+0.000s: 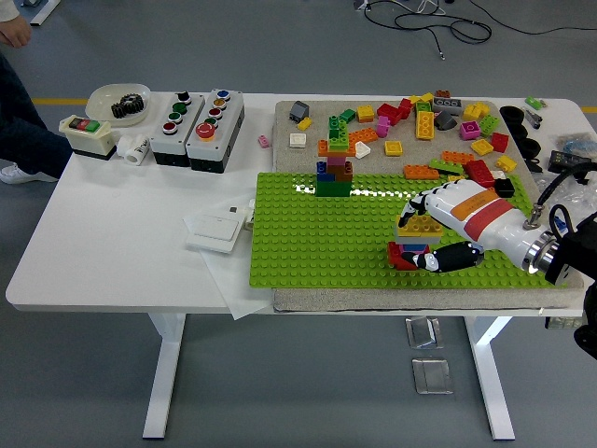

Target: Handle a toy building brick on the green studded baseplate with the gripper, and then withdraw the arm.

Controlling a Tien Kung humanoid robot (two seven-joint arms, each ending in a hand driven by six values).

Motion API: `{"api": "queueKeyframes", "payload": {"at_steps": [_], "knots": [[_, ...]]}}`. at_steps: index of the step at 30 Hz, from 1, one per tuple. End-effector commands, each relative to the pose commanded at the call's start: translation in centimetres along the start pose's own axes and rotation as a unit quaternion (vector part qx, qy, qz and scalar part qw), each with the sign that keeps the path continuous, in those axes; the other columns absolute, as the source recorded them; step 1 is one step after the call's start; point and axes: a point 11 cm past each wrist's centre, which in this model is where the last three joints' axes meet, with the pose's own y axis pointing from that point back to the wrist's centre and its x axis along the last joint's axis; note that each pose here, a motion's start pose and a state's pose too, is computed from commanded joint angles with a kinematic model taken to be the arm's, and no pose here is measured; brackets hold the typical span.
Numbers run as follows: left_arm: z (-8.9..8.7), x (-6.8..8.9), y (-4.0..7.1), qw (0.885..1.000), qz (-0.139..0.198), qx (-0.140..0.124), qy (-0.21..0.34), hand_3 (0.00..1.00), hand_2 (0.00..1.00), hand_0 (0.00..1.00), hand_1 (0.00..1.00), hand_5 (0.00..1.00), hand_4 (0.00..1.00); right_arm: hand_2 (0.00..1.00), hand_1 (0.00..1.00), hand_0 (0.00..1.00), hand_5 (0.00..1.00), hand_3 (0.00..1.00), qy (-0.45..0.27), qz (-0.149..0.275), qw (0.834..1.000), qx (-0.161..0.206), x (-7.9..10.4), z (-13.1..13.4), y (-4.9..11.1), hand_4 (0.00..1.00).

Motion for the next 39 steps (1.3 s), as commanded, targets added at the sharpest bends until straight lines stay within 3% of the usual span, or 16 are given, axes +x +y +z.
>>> {"api": "queueKeyframes", "payload": {"at_steps": [39], "knots": [[-0.3, 0.1, 0.0, 1.000, 0.000, 0.004, -0.001, 0.560, 0.630, 0.786, 0.704, 0.608, 0.581, 0.666, 0.616, 0.638, 0.422, 0.625, -0.007, -0.015, 1.000, -0.002, -1.3, 0.0, -0.5, 0.787]]}}
